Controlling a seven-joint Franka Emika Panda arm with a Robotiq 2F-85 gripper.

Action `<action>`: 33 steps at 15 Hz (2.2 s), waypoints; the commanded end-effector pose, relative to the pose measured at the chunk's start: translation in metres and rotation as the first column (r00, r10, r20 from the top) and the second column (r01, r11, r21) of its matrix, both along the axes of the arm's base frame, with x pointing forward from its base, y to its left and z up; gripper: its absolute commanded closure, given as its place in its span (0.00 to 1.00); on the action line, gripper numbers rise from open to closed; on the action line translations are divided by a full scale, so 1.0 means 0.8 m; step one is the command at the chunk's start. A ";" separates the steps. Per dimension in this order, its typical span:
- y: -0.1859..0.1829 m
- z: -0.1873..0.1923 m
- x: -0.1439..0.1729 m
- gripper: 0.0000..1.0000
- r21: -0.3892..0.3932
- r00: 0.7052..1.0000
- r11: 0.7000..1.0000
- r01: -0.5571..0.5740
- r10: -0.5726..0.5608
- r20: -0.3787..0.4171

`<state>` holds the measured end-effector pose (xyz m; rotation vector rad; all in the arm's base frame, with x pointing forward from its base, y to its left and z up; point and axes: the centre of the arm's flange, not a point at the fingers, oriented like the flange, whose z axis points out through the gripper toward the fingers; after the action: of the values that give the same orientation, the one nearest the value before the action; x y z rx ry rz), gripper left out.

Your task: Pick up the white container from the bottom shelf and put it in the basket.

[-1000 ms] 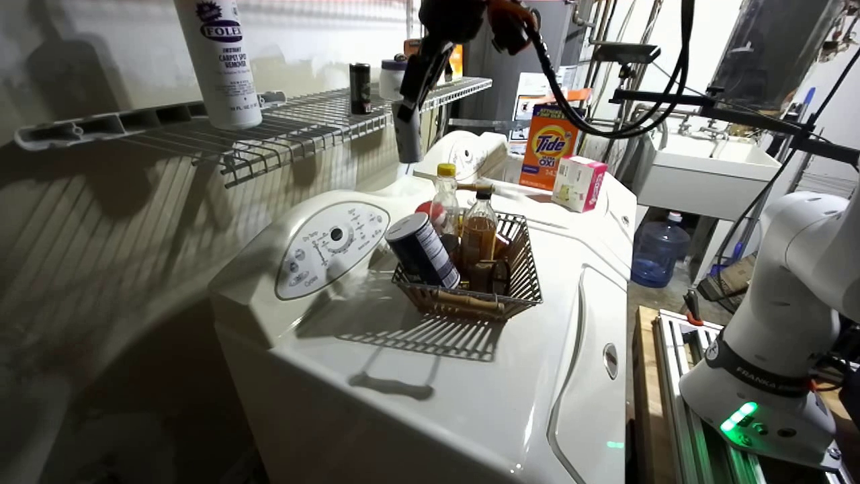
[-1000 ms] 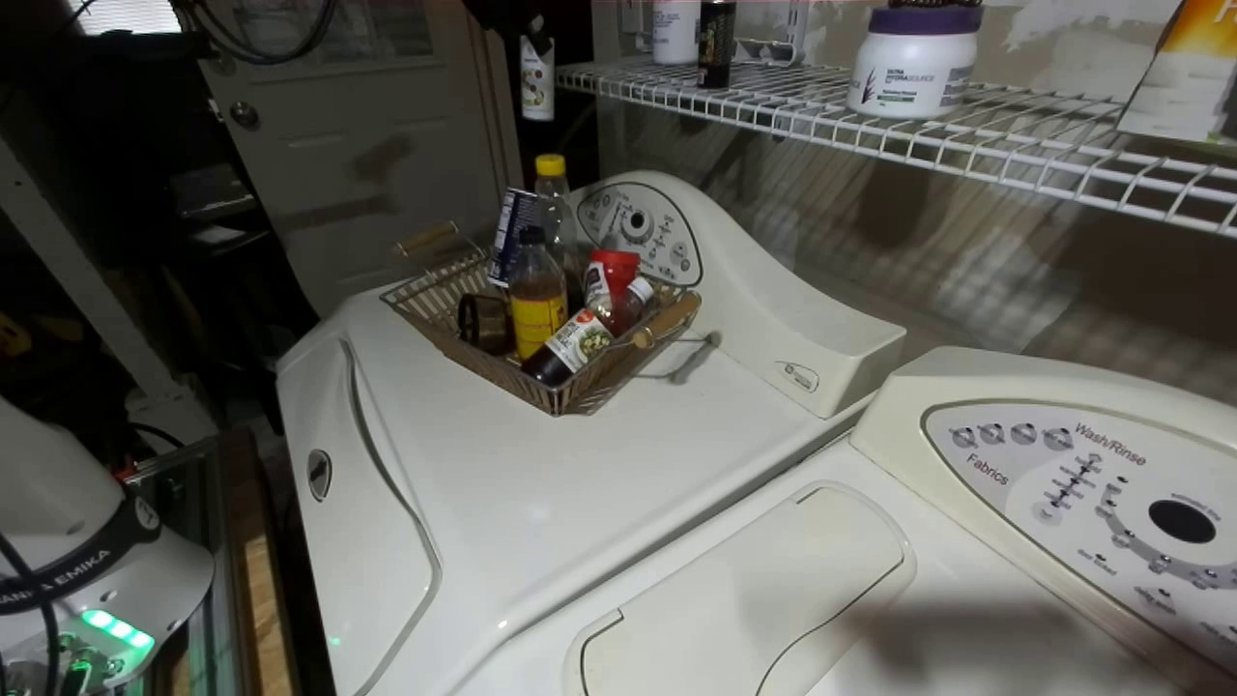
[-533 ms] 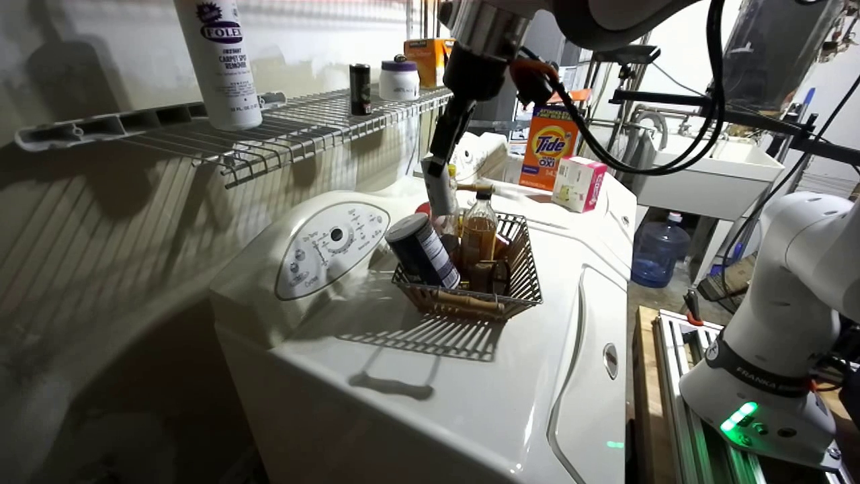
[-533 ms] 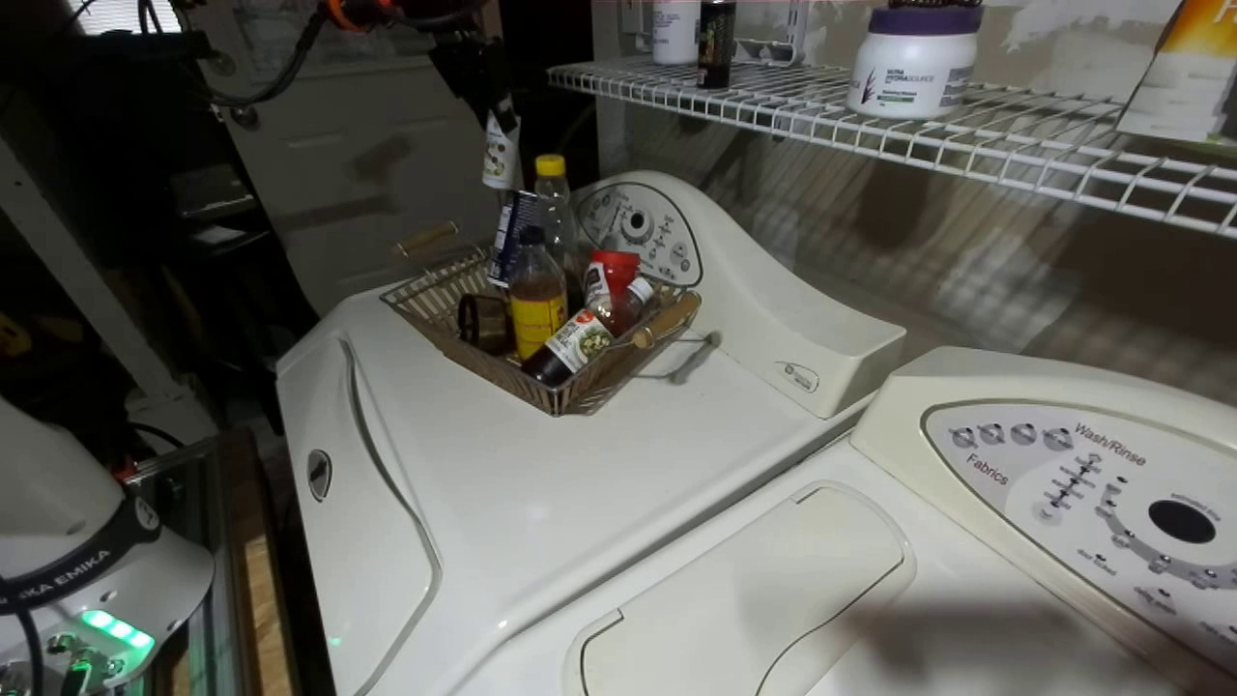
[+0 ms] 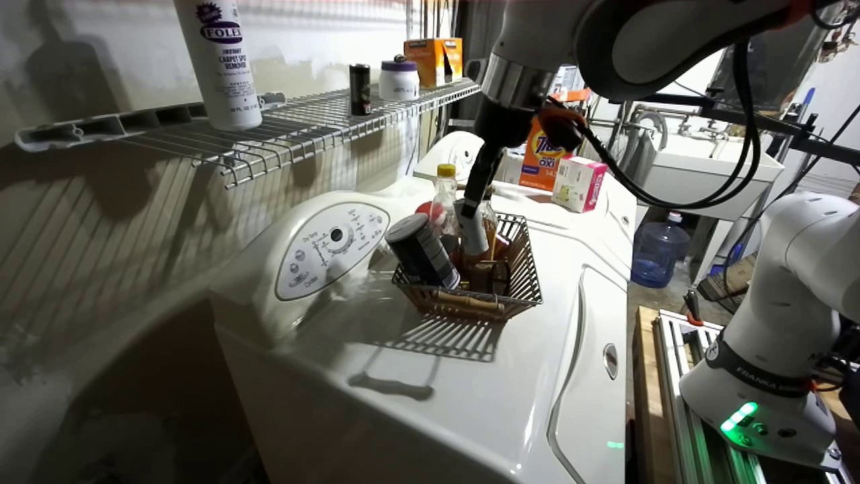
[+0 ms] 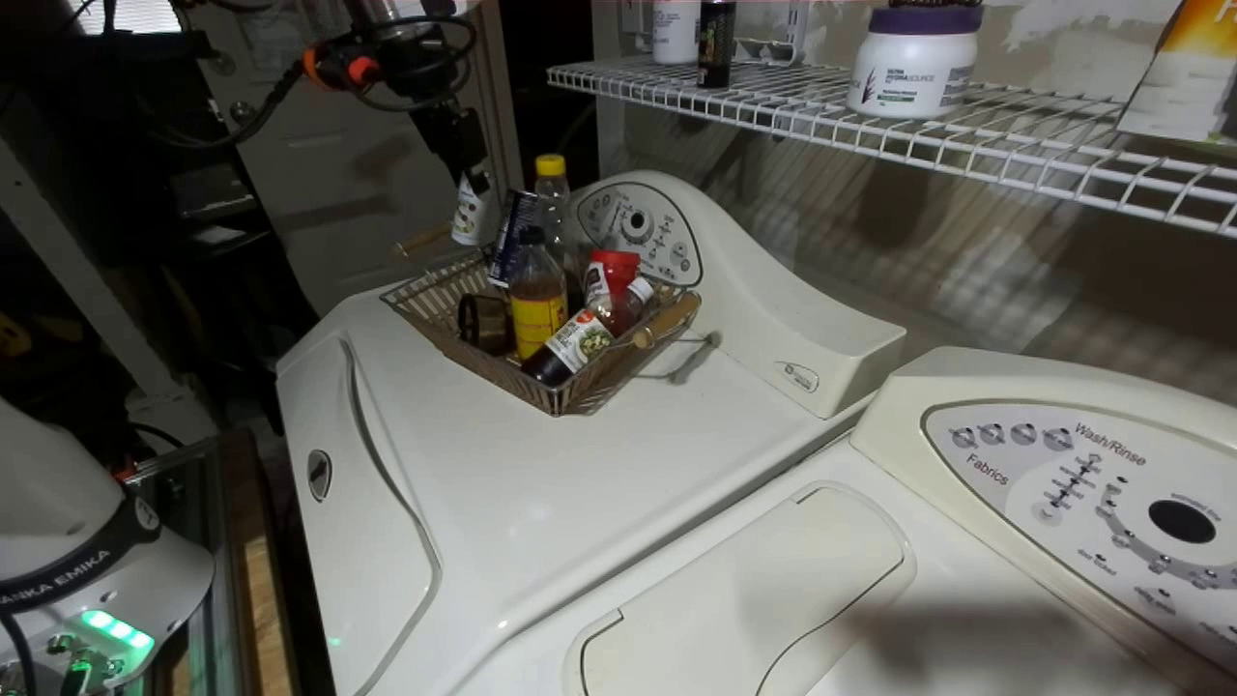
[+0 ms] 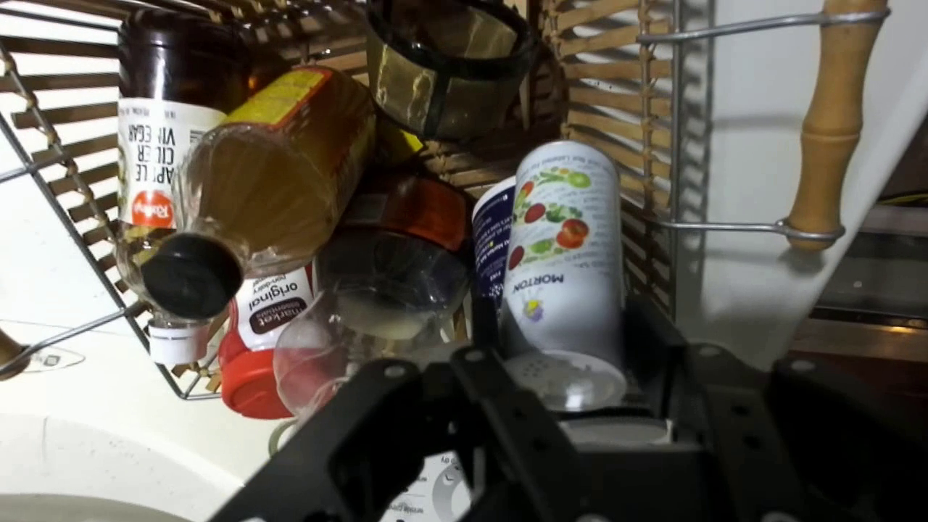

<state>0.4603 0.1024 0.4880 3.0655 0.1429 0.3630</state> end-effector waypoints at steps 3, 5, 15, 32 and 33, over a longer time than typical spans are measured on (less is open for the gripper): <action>-0.028 -0.034 -0.027 0.78 -0.007 0.998 0.999 0.047 -0.046 0.037; -0.032 -0.042 -0.022 0.78 0.008 0.995 0.997 0.078 -0.078 0.059; -0.047 -0.057 0.000 0.78 0.056 0.968 0.970 0.239 -0.242 0.064; -0.041 -0.060 0.013 0.00 0.092 0.933 0.931 0.352 -0.357 0.051; -0.040 -0.053 0.013 0.00 0.088 0.937 0.937 0.339 -0.344 0.057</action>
<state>0.4664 0.0672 0.4320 3.0764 -0.4242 0.4331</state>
